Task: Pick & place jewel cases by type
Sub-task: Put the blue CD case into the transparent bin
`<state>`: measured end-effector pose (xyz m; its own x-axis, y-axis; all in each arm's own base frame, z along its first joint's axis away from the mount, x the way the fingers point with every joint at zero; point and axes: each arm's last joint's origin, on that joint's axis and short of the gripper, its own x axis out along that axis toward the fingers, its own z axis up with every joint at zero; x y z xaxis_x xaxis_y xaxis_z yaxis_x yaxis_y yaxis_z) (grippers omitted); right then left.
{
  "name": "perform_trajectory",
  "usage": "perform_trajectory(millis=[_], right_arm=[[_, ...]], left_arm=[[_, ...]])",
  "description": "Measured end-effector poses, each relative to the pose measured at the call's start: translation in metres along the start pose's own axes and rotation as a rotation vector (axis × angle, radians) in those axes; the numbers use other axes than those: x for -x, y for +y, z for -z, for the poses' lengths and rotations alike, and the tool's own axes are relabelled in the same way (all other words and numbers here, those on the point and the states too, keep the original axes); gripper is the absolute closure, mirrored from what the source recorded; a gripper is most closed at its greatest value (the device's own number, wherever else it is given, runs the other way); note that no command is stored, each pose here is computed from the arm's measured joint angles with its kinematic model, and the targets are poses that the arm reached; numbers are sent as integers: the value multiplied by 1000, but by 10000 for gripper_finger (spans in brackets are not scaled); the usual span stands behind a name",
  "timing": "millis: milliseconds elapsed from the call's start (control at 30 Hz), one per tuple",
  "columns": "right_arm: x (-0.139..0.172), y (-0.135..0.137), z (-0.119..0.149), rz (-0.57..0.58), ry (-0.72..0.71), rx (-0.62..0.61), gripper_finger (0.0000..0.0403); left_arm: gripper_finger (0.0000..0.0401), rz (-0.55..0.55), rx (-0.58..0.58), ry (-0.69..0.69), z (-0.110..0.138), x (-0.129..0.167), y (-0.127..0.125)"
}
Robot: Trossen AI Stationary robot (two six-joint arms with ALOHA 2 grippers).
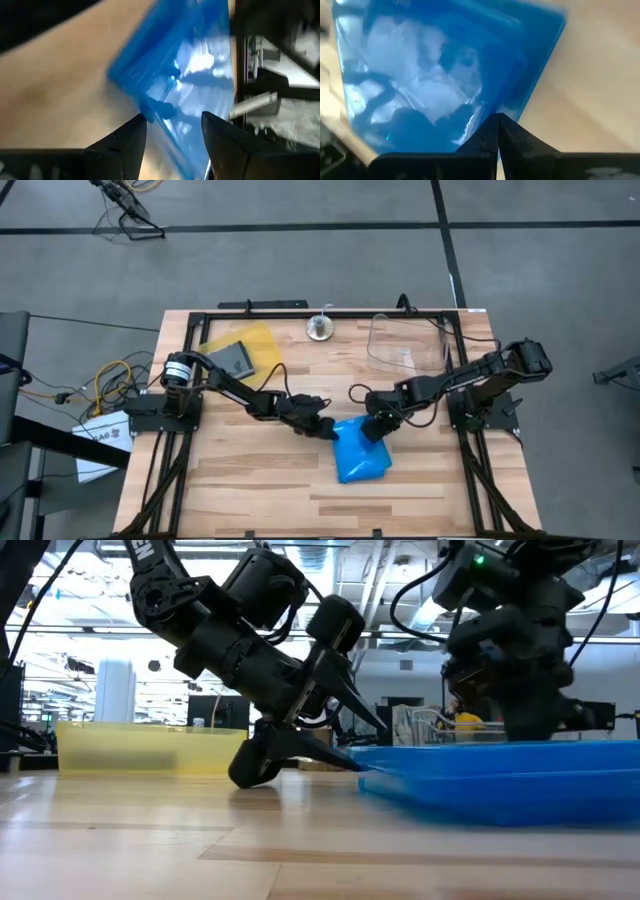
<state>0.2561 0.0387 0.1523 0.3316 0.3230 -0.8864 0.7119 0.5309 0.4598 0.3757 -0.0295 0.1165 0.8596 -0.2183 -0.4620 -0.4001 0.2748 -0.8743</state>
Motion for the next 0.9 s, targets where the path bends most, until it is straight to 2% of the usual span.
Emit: perform_trajectory(millis=[133, 300, 400, 467, 533, 900], right_arm=[[1, 6, 0, -69, 33, 20, 403], [2, 13, -2, -129, 8, 40, 403], [5, 19, -10, -156, -101, 53, 403], [4, 13, -11, -107, -130, 31, 403], [5, 12, -14, -110, -138, 24, 403], [9, 10, -26, -156, -167, 13, 403]], left_arm=[[221, 4, -19, -80, -7, 1, -1], [221, 109, -41, -165, -23, 5, -12], [221, 193, -44, -78, -25, 6, -20], [221, 212, -49, 0, -23, 7, -20], [221, 191, -48, 53, -21, 6, -16], [221, 158, -52, 86, -11, 4, -14]])
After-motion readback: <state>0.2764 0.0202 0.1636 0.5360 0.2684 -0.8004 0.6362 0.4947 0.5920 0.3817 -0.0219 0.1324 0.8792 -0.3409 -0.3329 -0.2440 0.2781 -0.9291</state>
